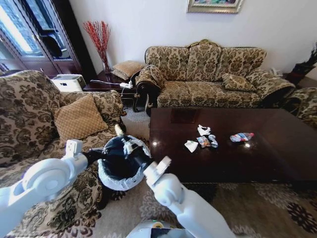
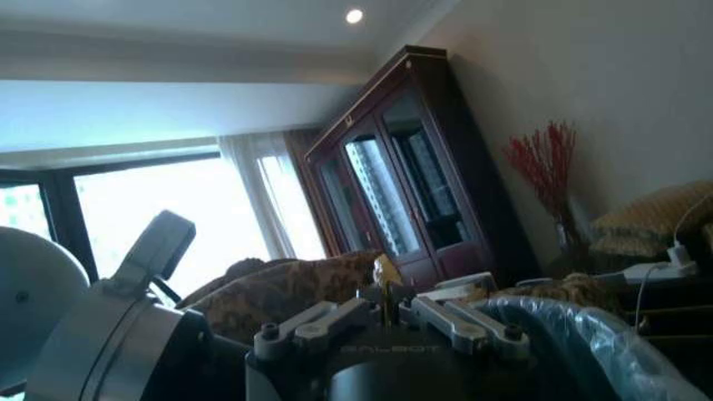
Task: Move to the front of the table and place the trash on the table into the trash bin.
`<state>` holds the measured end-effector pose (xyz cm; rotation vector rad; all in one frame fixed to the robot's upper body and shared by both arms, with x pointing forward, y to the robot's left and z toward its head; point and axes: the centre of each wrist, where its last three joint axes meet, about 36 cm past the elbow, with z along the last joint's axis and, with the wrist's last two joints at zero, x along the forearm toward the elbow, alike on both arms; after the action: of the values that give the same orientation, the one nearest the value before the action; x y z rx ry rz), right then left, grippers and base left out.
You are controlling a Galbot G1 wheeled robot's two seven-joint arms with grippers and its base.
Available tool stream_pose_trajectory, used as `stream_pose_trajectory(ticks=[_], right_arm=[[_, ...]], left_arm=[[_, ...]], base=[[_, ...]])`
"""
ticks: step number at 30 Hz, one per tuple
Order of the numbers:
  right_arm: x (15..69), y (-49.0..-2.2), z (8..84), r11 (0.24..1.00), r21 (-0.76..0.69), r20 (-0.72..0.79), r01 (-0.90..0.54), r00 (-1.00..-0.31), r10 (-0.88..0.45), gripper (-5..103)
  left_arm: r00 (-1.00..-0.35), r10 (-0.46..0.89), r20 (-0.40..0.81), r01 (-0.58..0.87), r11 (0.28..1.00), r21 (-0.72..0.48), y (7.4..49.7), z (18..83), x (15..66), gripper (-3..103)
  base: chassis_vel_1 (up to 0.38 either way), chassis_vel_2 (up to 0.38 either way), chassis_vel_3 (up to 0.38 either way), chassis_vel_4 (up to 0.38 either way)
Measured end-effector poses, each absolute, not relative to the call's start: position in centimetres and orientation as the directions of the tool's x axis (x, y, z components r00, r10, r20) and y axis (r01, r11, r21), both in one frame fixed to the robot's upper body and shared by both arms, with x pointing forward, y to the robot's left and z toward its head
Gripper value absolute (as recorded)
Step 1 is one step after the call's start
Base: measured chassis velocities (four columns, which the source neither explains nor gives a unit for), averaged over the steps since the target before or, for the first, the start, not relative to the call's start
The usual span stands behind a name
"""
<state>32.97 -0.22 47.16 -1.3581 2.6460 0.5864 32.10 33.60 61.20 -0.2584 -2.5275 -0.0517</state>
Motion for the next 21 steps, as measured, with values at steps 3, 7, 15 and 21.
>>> stream_pose_trajectory(ticks=[3, 7, 15, 21], right_arm=[[32.2, -0.3, 46.3, 0.528, 0.293, -0.249, -0.797, -0.597, -0.763, 6], [31.2, -0.8, 45.0, 0.543, 0.300, -0.232, -0.784, -0.612, -0.756, 16], [29.7, -1.2, 45.5, 0.540, 0.361, -0.287, -0.760, -0.642, -0.711, 44], [30.8, -4.3, 48.1, 0.615, 0.418, -0.432, -0.669, -0.742, -0.513, 71]], left_arm=[[-0.816, 0.166, 0.554, 0.185, 0.983, -0.022, 33.8, 61.1, 32.2, 0], [-0.821, 0.164, 0.547, 0.180, 0.983, -0.026, 33.9, 60.9, 32.1, 0], [-0.822, 0.159, 0.547, 0.177, 0.984, -0.020, 34.0, 60.6, 32.0, 0], [-0.830, 0.126, 0.544, 0.139, 0.990, -0.018, 35.0, 59.7, 32.0, 0]], base=[[0.000, 0.000, 0.000, 0.000], [0.000, 0.000, 0.000, 0.000], [0.000, 0.000, 0.000, 0.000], [0.000, 0.000, 0.000, 0.000]])
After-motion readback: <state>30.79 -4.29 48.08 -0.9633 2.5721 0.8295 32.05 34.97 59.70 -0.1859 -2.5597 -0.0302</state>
